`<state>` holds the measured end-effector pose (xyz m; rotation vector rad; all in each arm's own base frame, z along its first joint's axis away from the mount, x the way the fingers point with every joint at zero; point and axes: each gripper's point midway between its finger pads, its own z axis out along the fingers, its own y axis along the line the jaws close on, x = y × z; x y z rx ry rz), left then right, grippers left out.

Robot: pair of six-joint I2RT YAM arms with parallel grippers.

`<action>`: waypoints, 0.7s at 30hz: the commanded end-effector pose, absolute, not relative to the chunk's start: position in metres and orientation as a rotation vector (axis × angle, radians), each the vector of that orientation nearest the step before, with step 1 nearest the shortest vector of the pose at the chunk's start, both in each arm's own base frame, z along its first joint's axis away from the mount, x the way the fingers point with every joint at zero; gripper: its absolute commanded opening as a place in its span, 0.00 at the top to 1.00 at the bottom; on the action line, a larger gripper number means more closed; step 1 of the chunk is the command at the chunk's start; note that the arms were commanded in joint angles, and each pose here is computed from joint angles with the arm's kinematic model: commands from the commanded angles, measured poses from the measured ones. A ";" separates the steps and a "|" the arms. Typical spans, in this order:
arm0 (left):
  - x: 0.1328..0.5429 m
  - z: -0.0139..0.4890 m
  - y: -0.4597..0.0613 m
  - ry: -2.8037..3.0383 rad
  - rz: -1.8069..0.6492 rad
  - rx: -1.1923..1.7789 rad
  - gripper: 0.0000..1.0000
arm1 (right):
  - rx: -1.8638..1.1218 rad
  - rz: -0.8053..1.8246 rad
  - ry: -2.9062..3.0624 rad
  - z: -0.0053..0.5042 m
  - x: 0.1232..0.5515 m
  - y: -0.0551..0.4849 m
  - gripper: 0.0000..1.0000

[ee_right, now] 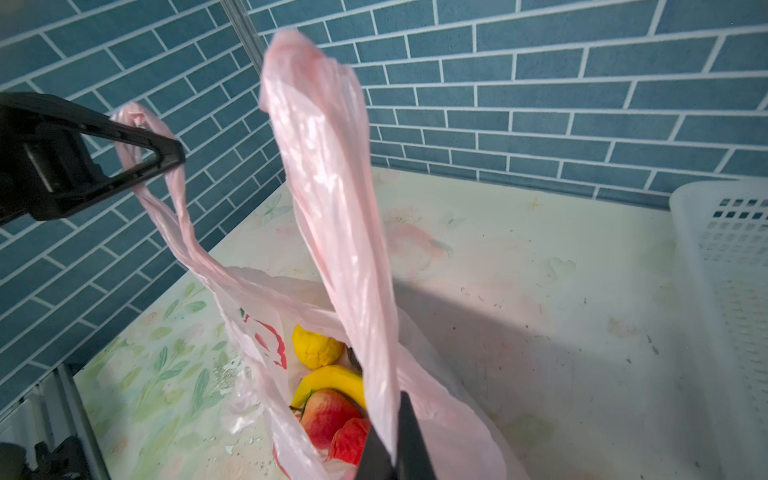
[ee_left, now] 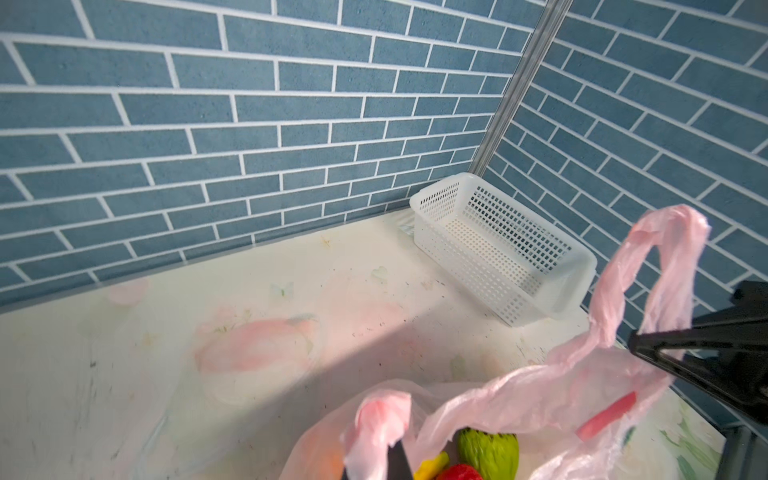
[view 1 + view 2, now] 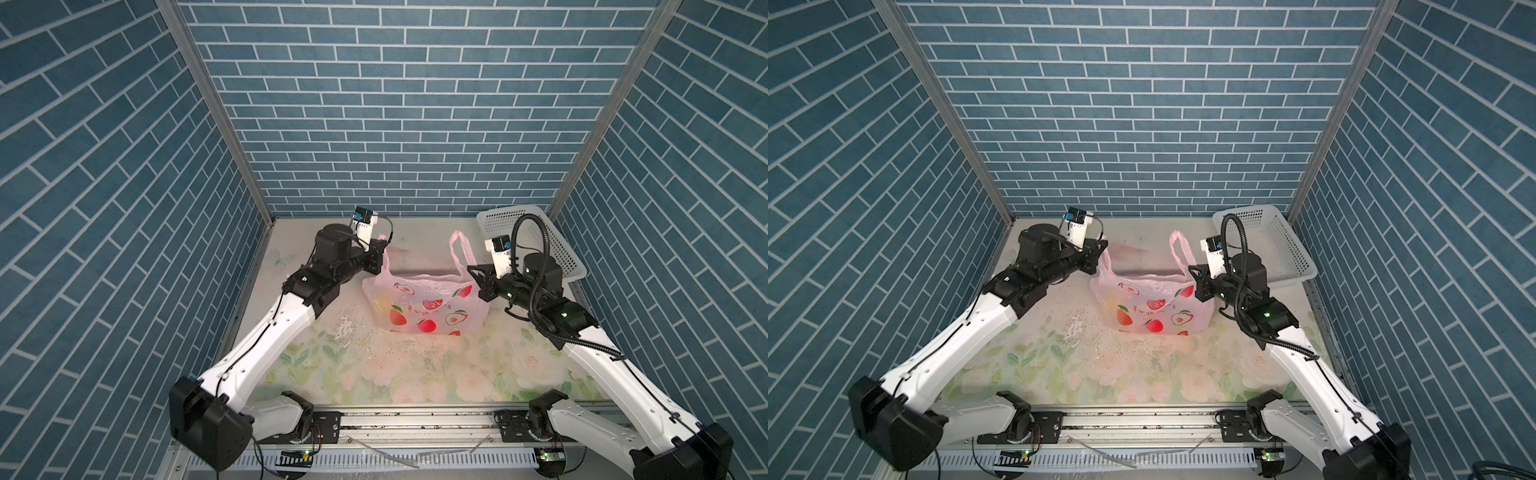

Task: Untie the knot of the plastic bag and take out the fruit
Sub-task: Untie the plastic bag at the center of the table.

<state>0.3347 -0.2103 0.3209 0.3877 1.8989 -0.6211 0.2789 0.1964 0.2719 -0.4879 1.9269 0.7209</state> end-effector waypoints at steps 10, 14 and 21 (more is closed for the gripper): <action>0.261 0.275 -0.194 1.977 -0.789 0.266 1.00 | -0.294 0.869 2.276 0.171 0.199 0.173 0.99; 0.249 0.274 -0.189 1.979 -0.786 0.271 1.00 | -0.367 0.834 2.280 0.198 0.187 0.169 0.59; 0.248 0.316 -0.193 1.890 -0.775 0.352 1.00 | -0.651 0.831 2.234 0.270 0.183 0.192 0.39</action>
